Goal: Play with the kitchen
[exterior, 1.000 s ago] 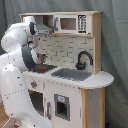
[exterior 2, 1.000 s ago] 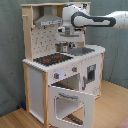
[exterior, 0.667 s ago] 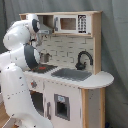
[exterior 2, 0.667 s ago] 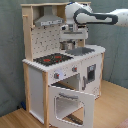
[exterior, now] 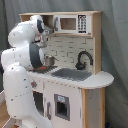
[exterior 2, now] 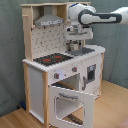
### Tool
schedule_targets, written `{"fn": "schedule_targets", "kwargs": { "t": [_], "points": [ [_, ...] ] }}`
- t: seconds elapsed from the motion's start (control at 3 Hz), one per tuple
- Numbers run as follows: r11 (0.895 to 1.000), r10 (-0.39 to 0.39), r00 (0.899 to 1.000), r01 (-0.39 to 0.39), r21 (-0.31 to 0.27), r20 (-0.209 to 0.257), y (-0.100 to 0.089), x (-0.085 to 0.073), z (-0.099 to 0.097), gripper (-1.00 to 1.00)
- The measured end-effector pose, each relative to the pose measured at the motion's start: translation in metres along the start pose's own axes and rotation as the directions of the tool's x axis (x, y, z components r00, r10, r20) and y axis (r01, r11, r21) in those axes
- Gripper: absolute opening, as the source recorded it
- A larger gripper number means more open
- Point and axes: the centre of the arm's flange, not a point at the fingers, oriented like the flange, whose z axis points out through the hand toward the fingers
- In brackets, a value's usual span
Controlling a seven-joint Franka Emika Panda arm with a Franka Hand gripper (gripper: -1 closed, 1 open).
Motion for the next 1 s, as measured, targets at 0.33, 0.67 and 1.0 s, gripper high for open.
{"fn": "schedule_targets", "kwargs": {
  "t": [0.33,0.67,1.0],
  "points": [
    [1.000,0.017,1.000,-0.017,0.010,0.026,0.000,-0.013,0.012,-1.00],
    [0.999,0.035,0.998,-0.036,0.016,0.049,-0.002,-0.028,0.022,-1.00],
    [0.998,0.057,0.996,-0.058,0.016,0.067,-0.004,-0.043,0.032,-1.00]
  ]
}}
